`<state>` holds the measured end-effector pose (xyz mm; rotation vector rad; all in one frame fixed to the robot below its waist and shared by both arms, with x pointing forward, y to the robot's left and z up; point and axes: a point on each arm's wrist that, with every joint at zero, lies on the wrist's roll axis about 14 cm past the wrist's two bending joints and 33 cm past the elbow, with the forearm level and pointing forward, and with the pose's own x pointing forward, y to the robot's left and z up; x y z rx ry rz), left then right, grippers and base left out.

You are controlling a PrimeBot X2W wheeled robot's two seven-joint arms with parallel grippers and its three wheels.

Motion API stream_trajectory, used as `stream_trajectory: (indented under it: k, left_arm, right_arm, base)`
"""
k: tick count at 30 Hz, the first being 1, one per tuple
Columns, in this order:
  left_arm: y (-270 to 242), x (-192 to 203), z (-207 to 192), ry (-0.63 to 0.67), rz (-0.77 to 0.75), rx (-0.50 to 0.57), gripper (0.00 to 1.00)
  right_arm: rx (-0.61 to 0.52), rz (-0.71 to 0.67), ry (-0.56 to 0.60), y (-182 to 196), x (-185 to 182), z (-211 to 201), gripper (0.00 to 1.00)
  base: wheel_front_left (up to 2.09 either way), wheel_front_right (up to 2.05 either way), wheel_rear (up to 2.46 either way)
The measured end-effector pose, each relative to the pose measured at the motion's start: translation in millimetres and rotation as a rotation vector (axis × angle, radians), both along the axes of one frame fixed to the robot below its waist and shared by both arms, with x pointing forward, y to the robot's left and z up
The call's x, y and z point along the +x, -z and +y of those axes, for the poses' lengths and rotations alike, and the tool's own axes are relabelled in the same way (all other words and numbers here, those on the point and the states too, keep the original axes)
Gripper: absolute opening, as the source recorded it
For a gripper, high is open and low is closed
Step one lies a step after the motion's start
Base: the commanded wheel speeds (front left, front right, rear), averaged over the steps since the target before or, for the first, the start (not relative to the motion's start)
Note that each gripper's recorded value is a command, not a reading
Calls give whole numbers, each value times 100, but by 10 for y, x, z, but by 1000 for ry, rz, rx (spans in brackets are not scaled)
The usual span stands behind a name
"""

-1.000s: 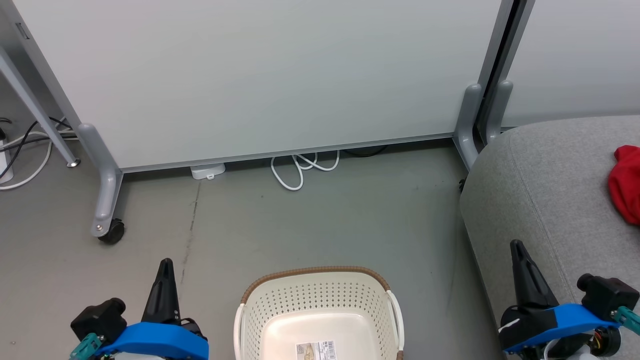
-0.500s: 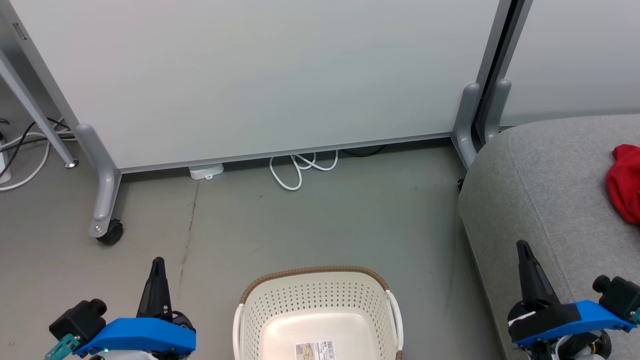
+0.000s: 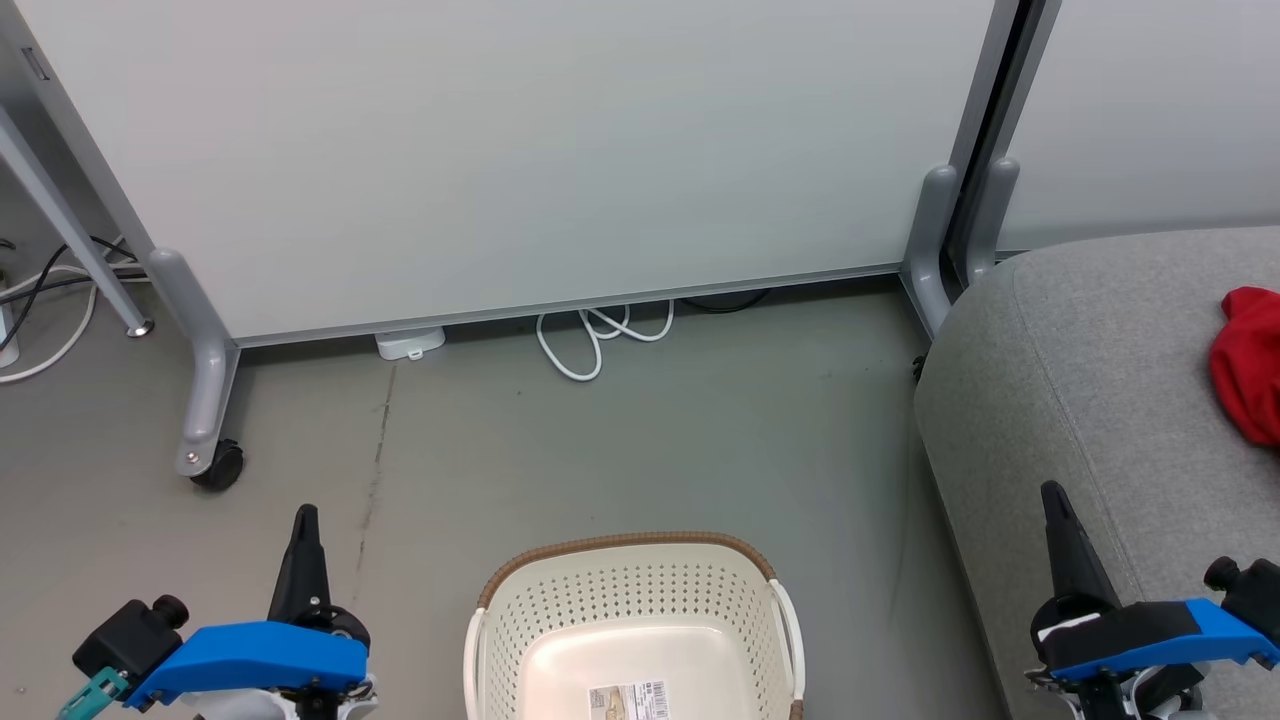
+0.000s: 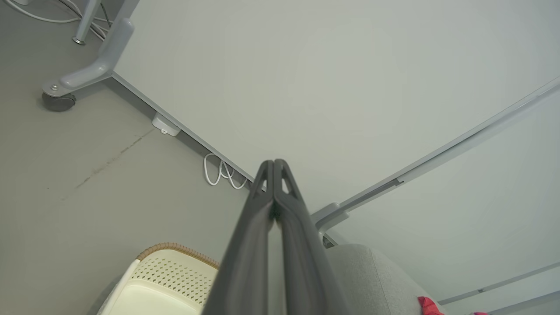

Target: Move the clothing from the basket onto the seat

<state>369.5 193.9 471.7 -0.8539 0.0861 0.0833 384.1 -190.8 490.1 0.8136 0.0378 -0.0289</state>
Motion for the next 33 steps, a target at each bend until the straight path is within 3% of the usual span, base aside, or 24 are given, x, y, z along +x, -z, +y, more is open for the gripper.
stream_trajectory:
  k: [33]
  left_arm:
    - [-115, 86, 43, -22, -31, -353, 0]
  right_arm:
    - [372, 3, 19, -32, 17, -52, 0]
  base:
    - [0, 0, 0]
